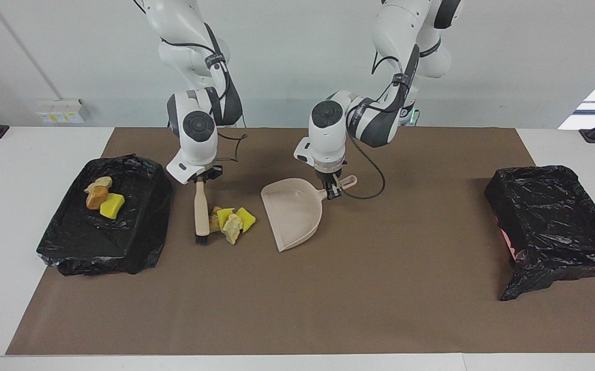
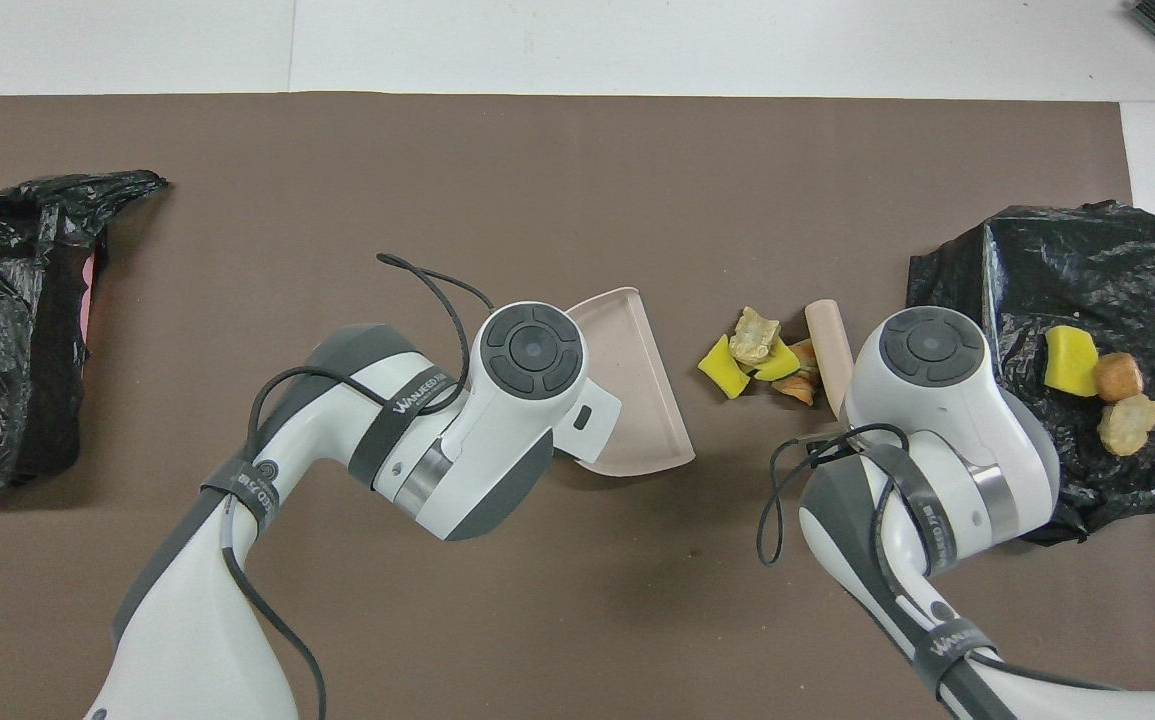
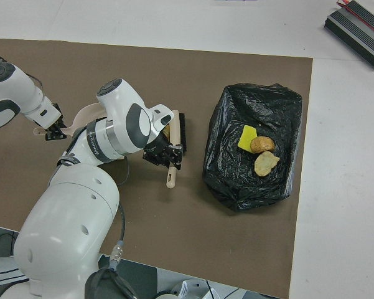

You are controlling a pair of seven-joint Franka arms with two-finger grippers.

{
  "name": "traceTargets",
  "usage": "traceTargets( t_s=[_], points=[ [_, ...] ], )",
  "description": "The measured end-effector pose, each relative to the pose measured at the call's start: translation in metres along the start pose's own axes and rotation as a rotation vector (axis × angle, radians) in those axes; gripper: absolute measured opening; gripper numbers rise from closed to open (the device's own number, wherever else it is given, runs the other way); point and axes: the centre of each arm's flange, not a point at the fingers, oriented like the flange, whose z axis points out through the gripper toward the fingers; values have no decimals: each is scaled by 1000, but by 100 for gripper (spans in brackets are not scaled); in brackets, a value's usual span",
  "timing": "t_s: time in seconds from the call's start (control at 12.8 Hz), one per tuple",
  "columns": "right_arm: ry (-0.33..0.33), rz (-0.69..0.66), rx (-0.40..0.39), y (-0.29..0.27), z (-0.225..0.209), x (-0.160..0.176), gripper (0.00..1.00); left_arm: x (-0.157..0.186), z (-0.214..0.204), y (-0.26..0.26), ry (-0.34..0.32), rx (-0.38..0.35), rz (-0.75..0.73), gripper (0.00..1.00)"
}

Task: Sweep and dump trash in bin
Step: 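Sweep the sponge pieces into the dustpan with the right gripper's brush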

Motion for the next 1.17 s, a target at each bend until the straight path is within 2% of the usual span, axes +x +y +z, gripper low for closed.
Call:
traceTargets(
  t_s=[0.23,0.55,0.94,1.17],
  points=[
    [-15,23,89,-42,2,-2,26,-4,7,4,-7,0,4,31],
    [-63,57,325,-105,-16,-14,26,-7,7,6,7,10,8,31],
    [-116,103,528,-127,-43,-12,26,-8,8,6,15,17,13,31],
    [-191,6,640,-117,-74,-15,26,-8,8,6,19,20,20,31]
  ],
)
